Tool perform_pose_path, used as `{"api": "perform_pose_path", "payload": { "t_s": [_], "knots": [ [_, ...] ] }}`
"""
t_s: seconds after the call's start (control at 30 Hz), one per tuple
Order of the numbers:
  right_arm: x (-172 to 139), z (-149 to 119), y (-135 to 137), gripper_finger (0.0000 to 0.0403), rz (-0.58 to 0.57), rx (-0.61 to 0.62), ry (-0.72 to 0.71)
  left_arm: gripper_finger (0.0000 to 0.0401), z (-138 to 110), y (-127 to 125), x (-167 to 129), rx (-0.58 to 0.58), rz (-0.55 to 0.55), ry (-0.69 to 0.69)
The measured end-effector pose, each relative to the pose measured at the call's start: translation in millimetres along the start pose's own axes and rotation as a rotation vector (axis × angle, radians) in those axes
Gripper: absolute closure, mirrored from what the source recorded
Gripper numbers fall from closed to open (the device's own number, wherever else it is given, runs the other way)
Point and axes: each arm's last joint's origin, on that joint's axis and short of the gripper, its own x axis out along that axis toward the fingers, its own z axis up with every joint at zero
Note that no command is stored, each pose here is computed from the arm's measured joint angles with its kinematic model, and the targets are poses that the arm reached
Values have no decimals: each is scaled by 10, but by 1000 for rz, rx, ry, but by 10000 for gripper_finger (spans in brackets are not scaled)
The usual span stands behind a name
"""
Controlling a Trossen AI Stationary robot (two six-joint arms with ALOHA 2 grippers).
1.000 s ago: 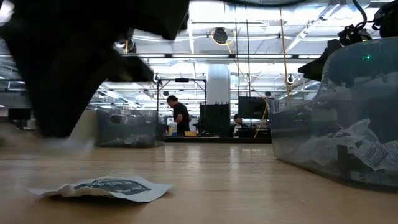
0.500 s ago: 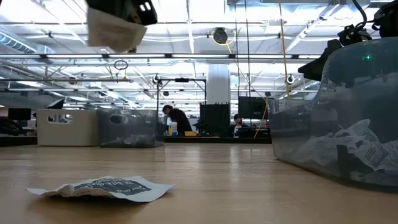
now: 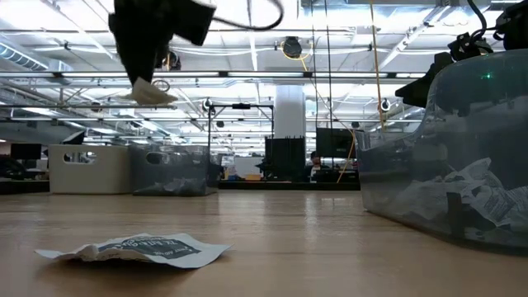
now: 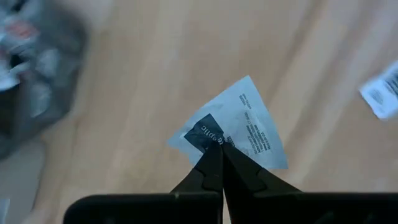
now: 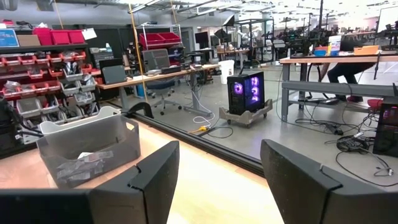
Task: Pick & Place First Aid Supplies
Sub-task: Put the white towelette pack into the top gray bin
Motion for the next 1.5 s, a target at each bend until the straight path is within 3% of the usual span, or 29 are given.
{"api": "perform_pose_path", "payload": {
  "t_s": [0.43,0.83,1.2,1.5],
  "knots": [
    [0,1,0,181,0,0,-1,401,-192,1191,-120,-478,11,-67],
    [0,1,0,183,1,0,0,401,-365,2048,-214,-769,60,-48],
    [0,1,0,181,0,0,0,401,-532,2573,-266,-919,81,-50],
    [0,1,0,183,0,0,-1,401,-577,2667,-260,-943,109,-53]
  ]
}}
